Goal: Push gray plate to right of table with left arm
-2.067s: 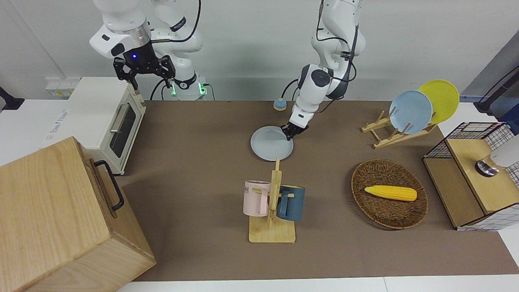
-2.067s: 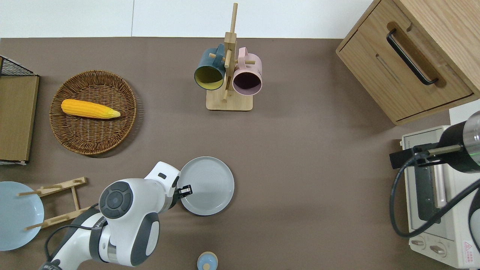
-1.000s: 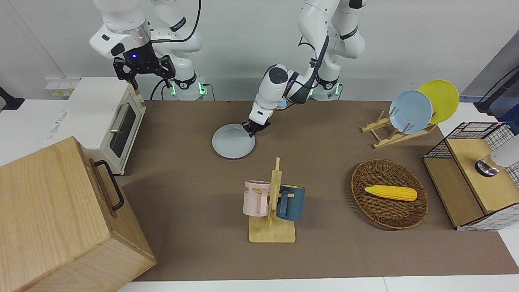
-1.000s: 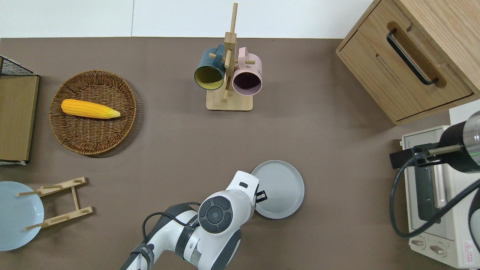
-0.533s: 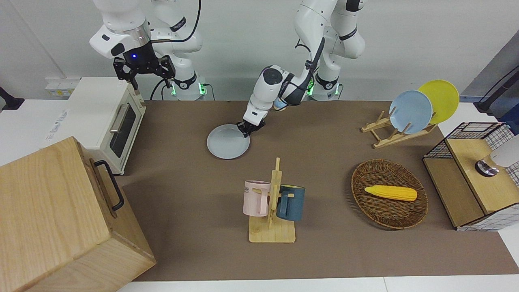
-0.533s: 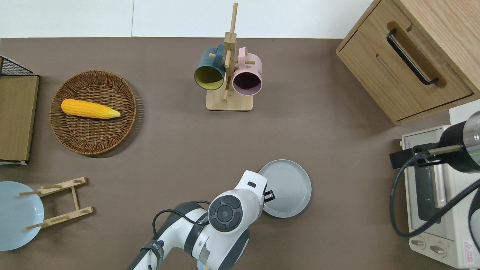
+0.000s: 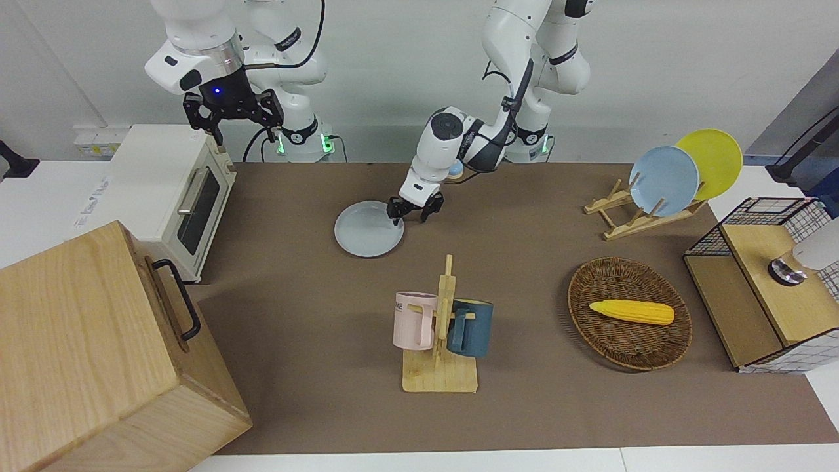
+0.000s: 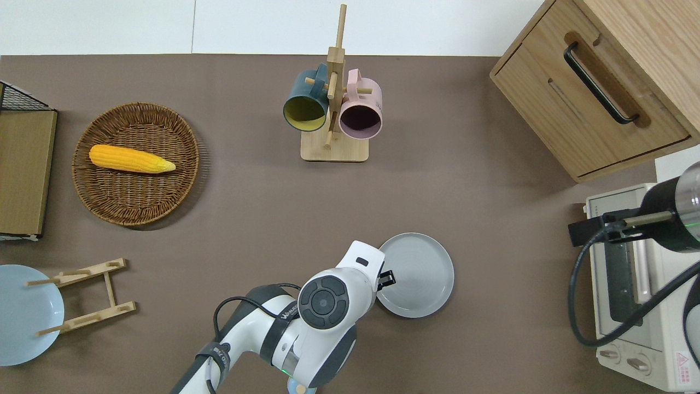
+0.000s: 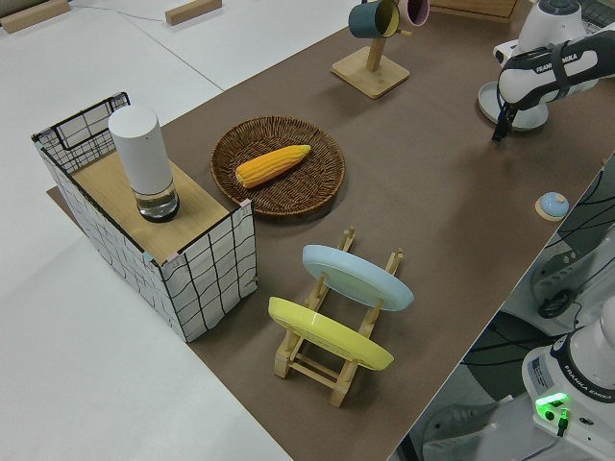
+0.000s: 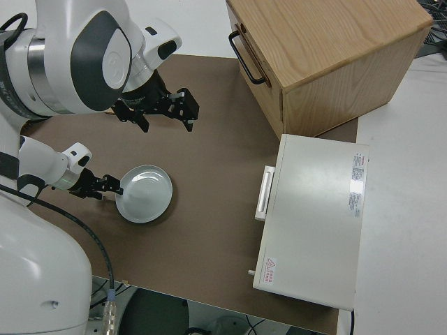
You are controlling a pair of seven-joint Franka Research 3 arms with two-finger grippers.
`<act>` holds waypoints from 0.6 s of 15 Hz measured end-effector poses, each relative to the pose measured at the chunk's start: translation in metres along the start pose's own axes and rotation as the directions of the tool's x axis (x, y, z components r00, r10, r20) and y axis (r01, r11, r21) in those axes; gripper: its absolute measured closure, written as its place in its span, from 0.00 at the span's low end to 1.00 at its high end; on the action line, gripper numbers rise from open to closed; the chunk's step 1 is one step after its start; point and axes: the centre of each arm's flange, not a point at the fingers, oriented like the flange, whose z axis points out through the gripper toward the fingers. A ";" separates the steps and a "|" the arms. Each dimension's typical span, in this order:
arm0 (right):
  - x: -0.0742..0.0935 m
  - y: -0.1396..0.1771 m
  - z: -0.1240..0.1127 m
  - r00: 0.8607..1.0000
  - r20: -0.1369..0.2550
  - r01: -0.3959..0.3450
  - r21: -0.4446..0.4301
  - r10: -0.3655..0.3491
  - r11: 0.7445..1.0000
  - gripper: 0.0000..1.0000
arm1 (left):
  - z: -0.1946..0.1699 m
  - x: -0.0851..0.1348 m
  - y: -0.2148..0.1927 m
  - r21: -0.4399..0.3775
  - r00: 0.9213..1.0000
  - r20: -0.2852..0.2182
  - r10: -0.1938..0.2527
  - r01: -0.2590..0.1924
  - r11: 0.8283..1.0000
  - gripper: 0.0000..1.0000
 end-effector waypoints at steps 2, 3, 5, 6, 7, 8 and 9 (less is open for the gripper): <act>0.000 0.000 0.000 1.000 0.000 0.000 0.000 0.000 1.000 0.00 | -0.026 0.020 -0.018 0.026 0.999 0.021 0.031 -0.031 0.999 0.00; 0.000 0.000 0.000 1.000 0.000 0.000 0.000 0.000 1.000 0.00 | -0.044 0.032 -0.031 0.032 0.999 0.025 0.045 -0.046 0.998 0.00; 0.000 0.000 0.000 1.000 0.000 0.000 0.000 0.000 1.000 0.00 | -0.085 0.058 -0.060 0.032 0.998 0.019 0.063 -0.064 0.997 0.00; 0.000 0.000 0.000 1.000 0.000 0.000 0.000 0.000 1.000 0.00 | -0.105 0.069 -0.076 0.036 0.997 0.005 0.075 -0.075 0.997 0.00; 0.000 0.000 0.000 1.000 0.000 0.000 0.000 0.000 1.000 0.00 | -0.121 0.080 -0.091 0.048 0.996 -0.012 0.083 -0.083 0.995 0.00; 0.000 0.000 0.000 1.000 0.000 0.000 0.000 0.000 1.000 0.00 | -0.135 0.089 -0.107 0.061 0.996 -0.029 0.088 -0.086 0.994 0.00; 0.000 0.000 0.000 1.000 0.000 0.000 0.000 0.000 1.000 0.00 | -0.147 0.097 -0.120 0.070 0.995 -0.045 0.090 -0.087 0.994 0.00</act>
